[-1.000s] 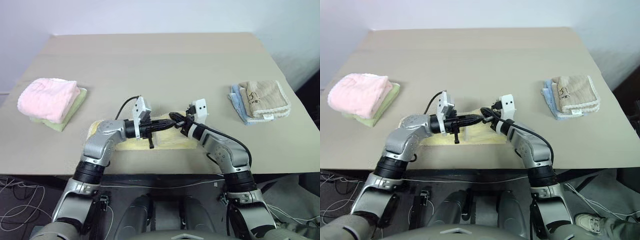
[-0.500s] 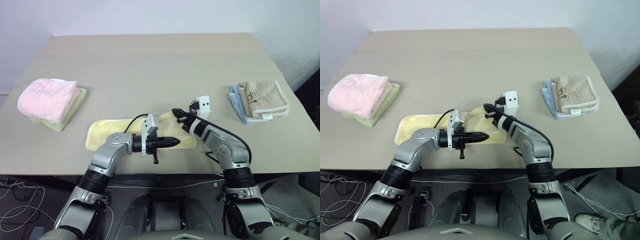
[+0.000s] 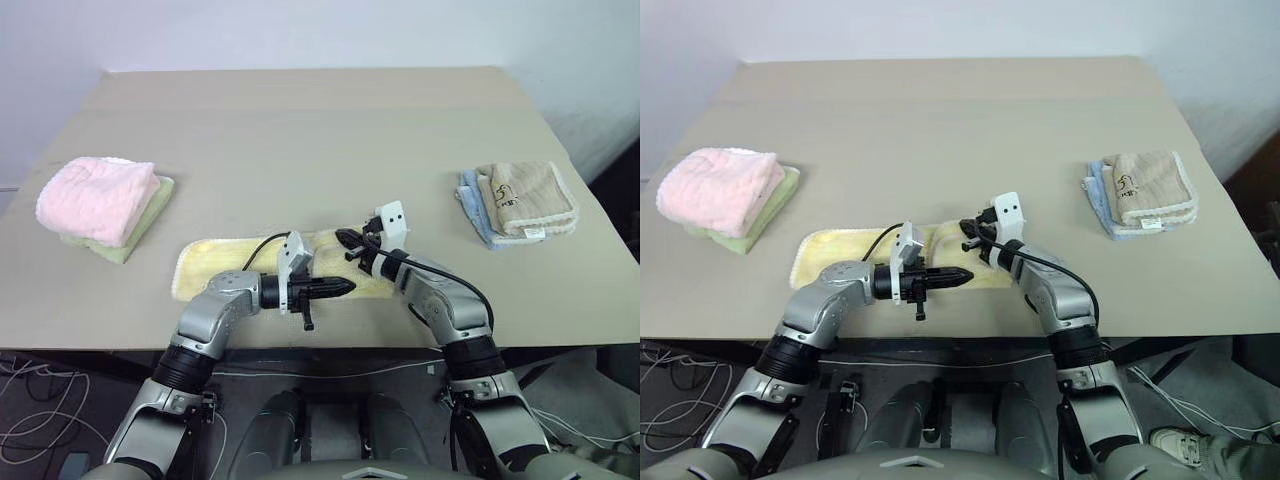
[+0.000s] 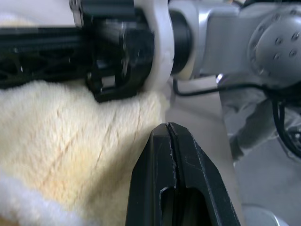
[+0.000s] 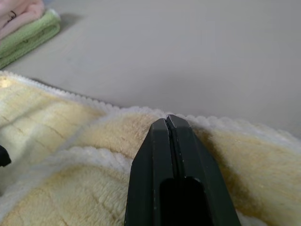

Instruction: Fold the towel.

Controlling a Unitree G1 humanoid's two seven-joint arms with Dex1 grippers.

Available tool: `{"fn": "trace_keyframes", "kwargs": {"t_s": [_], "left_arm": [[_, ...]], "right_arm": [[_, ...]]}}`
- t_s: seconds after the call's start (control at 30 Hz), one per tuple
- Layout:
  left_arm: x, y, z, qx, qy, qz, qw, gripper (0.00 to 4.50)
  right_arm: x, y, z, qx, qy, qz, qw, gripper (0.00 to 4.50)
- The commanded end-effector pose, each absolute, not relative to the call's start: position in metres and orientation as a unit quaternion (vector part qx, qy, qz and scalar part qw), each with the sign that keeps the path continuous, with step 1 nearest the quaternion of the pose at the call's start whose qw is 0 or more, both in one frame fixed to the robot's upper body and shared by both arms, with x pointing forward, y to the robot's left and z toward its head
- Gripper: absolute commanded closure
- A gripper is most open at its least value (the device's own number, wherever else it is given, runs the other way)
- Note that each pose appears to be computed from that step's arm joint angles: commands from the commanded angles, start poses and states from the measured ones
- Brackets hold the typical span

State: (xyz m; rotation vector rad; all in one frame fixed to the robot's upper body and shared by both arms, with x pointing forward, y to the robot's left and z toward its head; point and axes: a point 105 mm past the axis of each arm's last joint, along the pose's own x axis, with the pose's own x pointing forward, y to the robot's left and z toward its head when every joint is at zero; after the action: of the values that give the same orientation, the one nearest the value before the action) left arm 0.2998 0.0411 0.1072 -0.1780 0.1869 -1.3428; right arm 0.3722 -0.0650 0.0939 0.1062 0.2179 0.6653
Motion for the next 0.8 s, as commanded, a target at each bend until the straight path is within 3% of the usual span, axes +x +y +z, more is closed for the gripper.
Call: {"fn": "trace_keyframes", "kwargs": {"t_s": [0.03, 0.1, 0.2, 0.27, 0.43, 0.67, 0.8], "left_arm": [[0.307, 0.050, 0.162, -0.097, -0.004, -0.625, 0.775, 4.47], [0.310, 0.055, 0.178, -0.091, -0.025, -0.623, 0.776, 4.47], [0.324, 0.064, 0.191, -0.057, -0.046, -0.607, 0.791, 4.47], [0.324, 0.067, 0.185, -0.042, -0.028, -0.615, 0.787, 4.47], [0.313, 0.066, 0.160, -0.022, 0.017, -0.636, 0.771, 4.47], [0.308, 0.061, 0.132, -0.010, 0.045, -0.634, 0.772, 4.47], [0.314, 0.064, 0.107, -0.007, 0.069, -0.616, 0.785, 4.47]], "right_arm": [[0.373, -0.063, 0.075, -0.020, 0.129, 0.327, 0.936, 4.50], [0.372, -0.061, 0.073, -0.033, 0.129, 0.338, 0.932, 4.50], [0.378, -0.059, 0.109, 0.057, 0.098, 0.358, 0.927, 4.50], [0.384, -0.064, 0.141, 0.108, 0.068, 0.370, 0.920, 4.50], [0.390, -0.071, 0.181, 0.154, 0.035, 0.385, 0.909, 4.50], [0.384, -0.066, 0.192, 0.141, 0.027, 0.403, 0.904, 4.50], [0.376, -0.064, 0.173, 0.120, 0.041, 0.407, 0.904, 4.50]]}}
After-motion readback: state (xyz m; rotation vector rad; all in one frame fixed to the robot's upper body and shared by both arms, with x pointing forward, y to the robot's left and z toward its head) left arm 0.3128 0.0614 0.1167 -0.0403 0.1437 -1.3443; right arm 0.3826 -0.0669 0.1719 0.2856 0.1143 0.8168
